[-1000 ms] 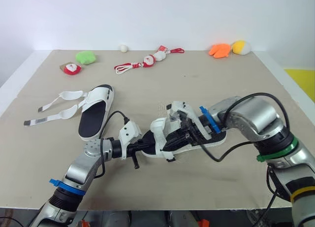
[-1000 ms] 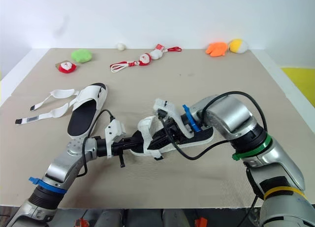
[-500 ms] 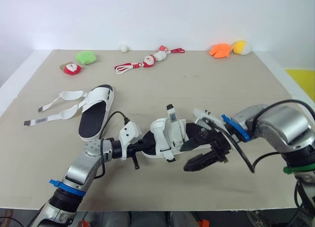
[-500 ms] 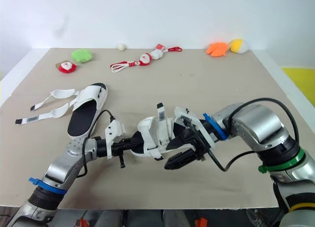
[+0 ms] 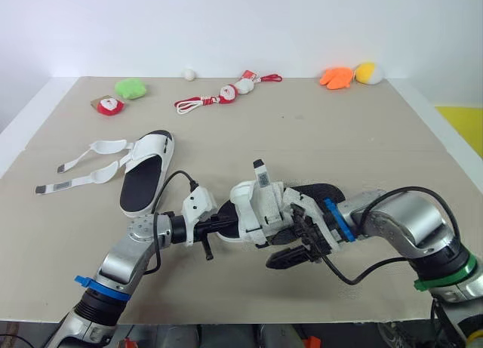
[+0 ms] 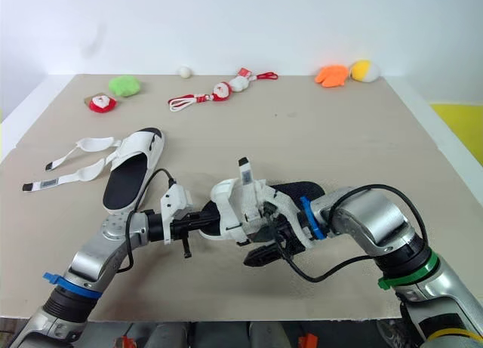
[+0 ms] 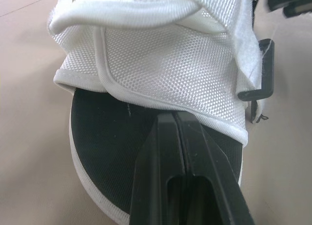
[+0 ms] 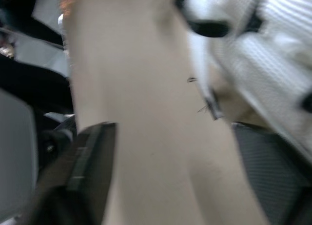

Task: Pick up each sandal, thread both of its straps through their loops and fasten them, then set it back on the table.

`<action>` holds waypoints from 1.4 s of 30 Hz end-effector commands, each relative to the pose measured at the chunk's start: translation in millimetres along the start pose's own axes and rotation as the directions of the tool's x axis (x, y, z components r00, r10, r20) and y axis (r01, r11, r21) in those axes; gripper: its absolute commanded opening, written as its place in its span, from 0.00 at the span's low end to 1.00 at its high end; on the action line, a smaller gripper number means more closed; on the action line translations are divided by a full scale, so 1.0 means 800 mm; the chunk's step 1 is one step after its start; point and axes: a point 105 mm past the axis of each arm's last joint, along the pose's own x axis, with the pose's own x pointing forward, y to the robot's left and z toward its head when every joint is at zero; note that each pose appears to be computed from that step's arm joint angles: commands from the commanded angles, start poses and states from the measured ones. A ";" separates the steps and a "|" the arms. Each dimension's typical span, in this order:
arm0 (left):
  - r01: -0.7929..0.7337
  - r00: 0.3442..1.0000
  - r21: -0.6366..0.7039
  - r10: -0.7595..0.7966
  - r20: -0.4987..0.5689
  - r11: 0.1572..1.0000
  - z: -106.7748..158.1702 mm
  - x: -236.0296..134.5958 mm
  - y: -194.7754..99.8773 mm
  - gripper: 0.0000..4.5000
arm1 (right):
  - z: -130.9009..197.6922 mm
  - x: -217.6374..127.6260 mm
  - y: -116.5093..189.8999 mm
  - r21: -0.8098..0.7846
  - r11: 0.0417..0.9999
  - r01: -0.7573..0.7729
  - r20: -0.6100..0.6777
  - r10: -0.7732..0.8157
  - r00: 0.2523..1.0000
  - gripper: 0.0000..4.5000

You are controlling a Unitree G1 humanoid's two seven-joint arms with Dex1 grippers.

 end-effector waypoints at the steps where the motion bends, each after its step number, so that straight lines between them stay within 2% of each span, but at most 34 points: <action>1: -0.008 0.991 -0.089 -0.004 -0.131 0.996 -0.048 -0.002 -0.007 0.00 | 0.018 0.003 0.006 -0.030 0.999 0.022 0.054 -0.021 0.998 0.57; 3: -0.008 0.991 -0.090 -0.004 -0.131 0.996 -0.048 -0.002 -0.008 0.00 | 0.021 0.006 0.006 -0.021 0.999 0.030 0.066 -0.028 0.997 0.29; 4: -0.008 0.991 -0.090 -0.004 -0.132 0.996 -0.049 -0.003 -0.008 0.00 | 0.022 0.006 0.007 -0.018 0.999 0.032 0.069 -0.030 0.997 0.24; 6: -0.009 0.991 -0.091 -0.003 -0.134 0.996 -0.049 -0.003 -0.008 0.00 | 0.023 0.005 0.008 -0.017 0.999 0.031 0.072 -0.029 0.997 0.03; 7: -0.009 0.991 -0.091 -0.003 -0.134 0.996 -0.049 -0.003 -0.008 0.00 | 0.023 0.005 0.009 -0.017 0.999 0.029 0.073 -0.028 0.997 0.01; 17: -0.009 0.991 -0.092 -0.003 -0.133 0.996 -0.049 -0.003 -0.008 0.00 | -0.017 -0.003 0.030 0.036 0.996 -0.078 -0.069 0.081 0.994 0.01; 27: -0.010 0.991 -0.094 -0.002 -0.133 0.996 -0.049 -0.002 -0.008 0.00 | -0.041 0.002 0.042 0.052 0.990 -0.135 -0.131 0.141 0.981 0.01; 30: -0.011 0.991 -0.094 -0.002 -0.134 0.996 -0.050 -0.002 -0.008 0.00 | -0.038 0.006 0.038 -0.006 0.994 -0.107 -0.106 0.105 0.989 0.01; 34: -0.010 0.991 -0.094 -0.002 -0.133 0.995 -0.050 -0.002 -0.008 0.00 | -0.027 0.008 0.031 -0.162 0.984 -0.070 -0.025 0.067 0.997 0.01; 38: -0.010 0.991 -0.096 -0.003 -0.133 0.995 -0.050 -0.002 -0.009 0.00 | -0.026 0.002 0.031 -0.169 0.983 -0.077 0.012 0.080 0.997 0.33; 42: -0.007 0.991 -0.100 -0.007 -0.134 0.995 -0.051 -0.002 -0.012 0.00 | -0.026 -0.004 0.027 -0.306 0.952 -0.018 0.010 0.022 1.000 0.76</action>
